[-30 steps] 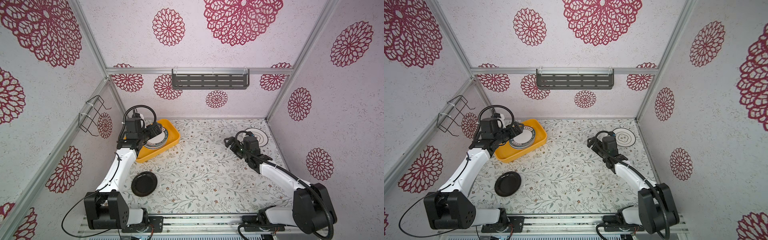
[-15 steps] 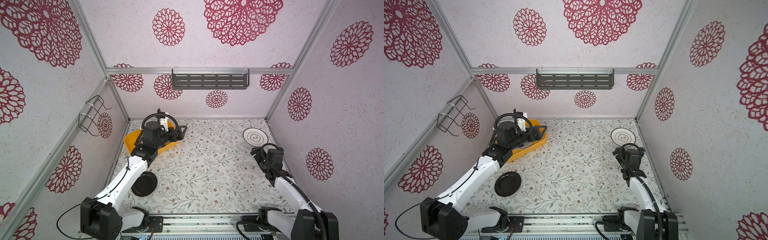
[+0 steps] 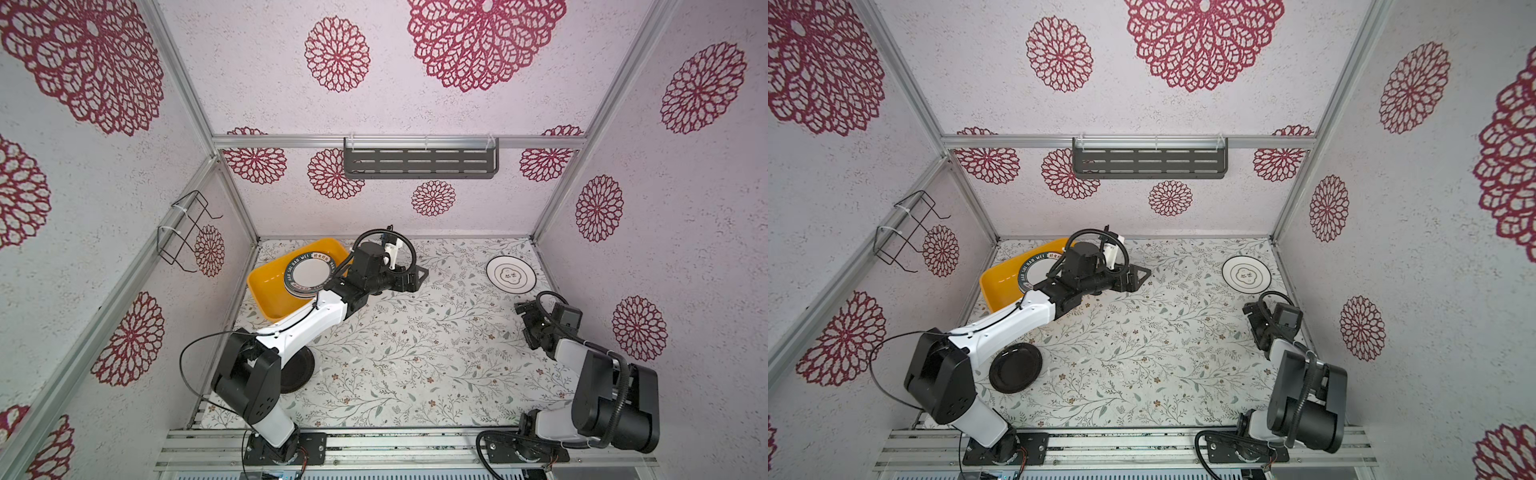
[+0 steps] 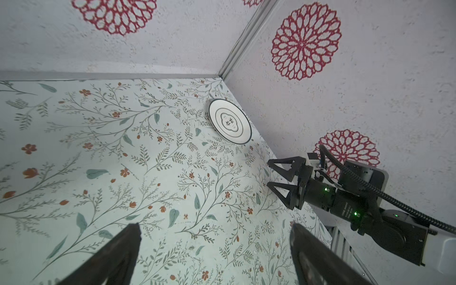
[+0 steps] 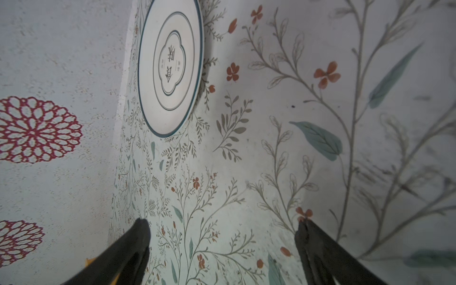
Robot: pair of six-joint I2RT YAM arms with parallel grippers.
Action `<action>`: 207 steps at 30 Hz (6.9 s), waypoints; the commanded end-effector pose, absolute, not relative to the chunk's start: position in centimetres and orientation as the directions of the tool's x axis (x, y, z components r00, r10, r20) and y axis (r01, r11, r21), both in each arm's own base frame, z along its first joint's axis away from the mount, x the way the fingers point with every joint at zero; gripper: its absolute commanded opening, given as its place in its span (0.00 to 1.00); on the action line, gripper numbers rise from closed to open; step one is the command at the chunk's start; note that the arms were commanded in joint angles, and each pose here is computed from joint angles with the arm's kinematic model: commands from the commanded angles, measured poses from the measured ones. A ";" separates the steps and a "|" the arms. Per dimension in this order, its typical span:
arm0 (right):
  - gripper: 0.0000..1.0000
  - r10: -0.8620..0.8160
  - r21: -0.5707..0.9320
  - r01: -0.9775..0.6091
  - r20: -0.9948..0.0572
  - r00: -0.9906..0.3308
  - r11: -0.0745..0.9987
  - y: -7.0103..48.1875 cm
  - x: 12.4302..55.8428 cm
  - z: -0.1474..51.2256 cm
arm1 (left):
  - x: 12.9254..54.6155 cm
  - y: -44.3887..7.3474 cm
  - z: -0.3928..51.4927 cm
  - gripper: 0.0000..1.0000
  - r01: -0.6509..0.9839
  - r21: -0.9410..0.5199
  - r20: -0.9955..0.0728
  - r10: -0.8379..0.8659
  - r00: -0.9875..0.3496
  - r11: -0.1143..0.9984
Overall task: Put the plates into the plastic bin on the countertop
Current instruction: 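Grip the white cloud-emblem plate's edge with the right gripper while the left reaches forward, then lift the white plate upright and grasp its rim with the left gripper, then carry the white plate into the bin with the left gripper while the right withdraws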
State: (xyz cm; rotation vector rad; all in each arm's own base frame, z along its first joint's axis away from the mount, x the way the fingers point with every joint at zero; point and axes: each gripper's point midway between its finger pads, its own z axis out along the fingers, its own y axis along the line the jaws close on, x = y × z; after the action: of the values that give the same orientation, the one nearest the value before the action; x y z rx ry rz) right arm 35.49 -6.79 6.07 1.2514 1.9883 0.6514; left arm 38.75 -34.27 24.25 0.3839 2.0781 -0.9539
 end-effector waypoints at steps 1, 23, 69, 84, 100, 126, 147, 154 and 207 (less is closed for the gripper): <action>0.96 0.916 0.781 0.487 -0.285 -0.281 0.392 -7.2 37.7 8.1 | 38.5 -36.4 23.8 0.97 0.592 -0.464 -0.790 -0.006 -0.613 0.659; 0.64 0.978 0.825 0.541 -0.061 -0.201 0.163 -9.5 43.9 0.8 | 39.9 -37.8 20.3 0.97 0.499 -0.428 -0.772 -0.018 -0.636 0.754; 0.01 0.927 0.962 0.248 -0.014 -0.374 0.115 0.1 48.0 10.2 | 39.2 -32.1 22.0 0.97 0.373 -0.428 -0.779 -0.126 -0.615 0.824; 0.01 0.640 0.880 0.019 -0.330 -0.694 0.474 14.5 45.5 19.3 | 39.6 -25.3 23.3 0.97 0.319 -0.607 -0.690 -0.283 -0.666 0.728; 0.00 0.416 0.805 -0.235 -0.502 -0.759 0.544 23.3 40.0 25.5 | 40.4 -21.6 23.7 0.90 0.321 -0.703 -0.628 -0.341 -0.700 0.635; 0.00 0.357 0.841 -0.347 -0.501 -0.788 0.416 25.8 36.8 28.1 | 40.7 -21.9 22.8 0.23 0.318 -0.758 -0.582 -0.370 -0.724 0.570; 0.88 0.374 0.817 -0.390 -0.550 -0.746 0.425 25.5 37.0 28.1 | 40.8 -21.7 23.9 0.02 0.303 -0.764 -0.575 -0.387 -0.721 0.570; 0.99 0.367 0.804 -0.386 -0.562 -0.742 0.452 25.5 37.4 27.4 | 40.5 -21.6 24.2 0.03 0.302 -0.764 -0.573 -0.383 -0.725 0.571; 0.99 0.092 0.718 -0.606 -0.668 -0.739 0.344 40.4 36.5 28.7 | 45.2 4.8 14.8 0.05 -0.356 -0.794 -0.357 -0.852 -0.384 0.493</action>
State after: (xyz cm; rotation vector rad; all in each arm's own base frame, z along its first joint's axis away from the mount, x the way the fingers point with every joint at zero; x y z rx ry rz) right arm 37.30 39.74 26.34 -0.3537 2.0611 1.4251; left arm 43.89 3.68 13.91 -0.9999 2.0260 -0.7797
